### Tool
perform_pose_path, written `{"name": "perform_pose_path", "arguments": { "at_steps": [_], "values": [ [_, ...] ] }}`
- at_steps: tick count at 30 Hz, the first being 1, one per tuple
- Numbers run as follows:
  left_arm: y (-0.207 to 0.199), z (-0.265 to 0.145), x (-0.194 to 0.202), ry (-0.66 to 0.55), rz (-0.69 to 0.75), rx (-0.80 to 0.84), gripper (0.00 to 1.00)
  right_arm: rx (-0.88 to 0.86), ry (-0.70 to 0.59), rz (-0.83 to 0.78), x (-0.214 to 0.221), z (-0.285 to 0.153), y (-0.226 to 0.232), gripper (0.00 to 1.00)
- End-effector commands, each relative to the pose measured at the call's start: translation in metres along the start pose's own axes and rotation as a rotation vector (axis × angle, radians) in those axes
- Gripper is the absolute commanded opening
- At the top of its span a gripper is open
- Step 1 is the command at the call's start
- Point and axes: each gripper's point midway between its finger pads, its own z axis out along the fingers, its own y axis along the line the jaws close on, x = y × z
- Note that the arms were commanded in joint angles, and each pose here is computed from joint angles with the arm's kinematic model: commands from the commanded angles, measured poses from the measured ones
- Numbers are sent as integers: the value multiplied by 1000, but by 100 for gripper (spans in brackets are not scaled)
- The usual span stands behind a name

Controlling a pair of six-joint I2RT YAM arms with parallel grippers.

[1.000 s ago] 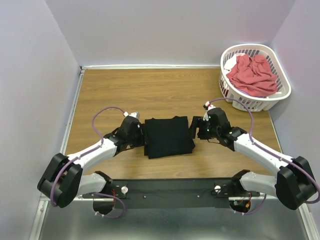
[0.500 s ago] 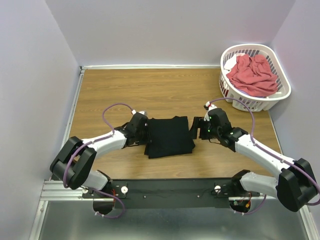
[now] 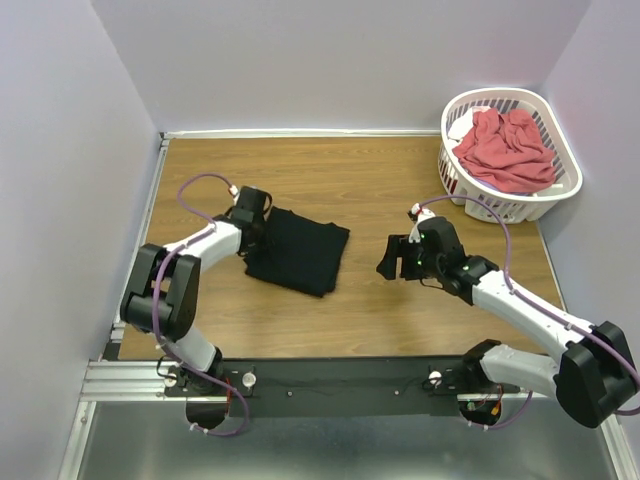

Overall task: Fold and stack the t-shirts
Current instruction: Neatly place the folded tshirt to the corner

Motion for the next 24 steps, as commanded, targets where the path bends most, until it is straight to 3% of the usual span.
{"name": "perform_pose_path", "arguments": {
  "at_steps": [1,3,8,9,11,14,17,18,21,22,24],
  "values": [
    [54,6,-59,-77,71,-227,3,-39,-17,-23,-10,-10,10,79],
    [63,5,-93,-115,96,-289,3,-47,-20,-26,-13,-12,12,79],
    [138,16,-148,-131,72,-545,4,-100,-9,-25,-14,-17,24,79],
    [142,13,-174,-172,55,-556,4,-106,-5,-25,-14,-17,25,79],
    [172,25,-184,-137,48,-630,4,-118,11,-23,-12,-16,27,79],
    [207,24,-234,-202,-9,-711,5,-168,58,-13,-10,-12,38,79],
    [234,39,-250,-205,-53,-754,7,-175,81,-9,-13,-5,42,79],
    [238,33,-275,-261,-83,-749,8,-174,84,-10,-14,-3,43,79],
    [257,44,-292,-274,-106,-800,20,-166,120,-17,-11,8,41,79],
    [258,40,-298,-290,-109,-811,34,-163,130,-17,-9,10,40,79],
    [256,33,-309,-322,-121,-805,51,-159,162,-19,-3,17,38,79]
  ]
}}
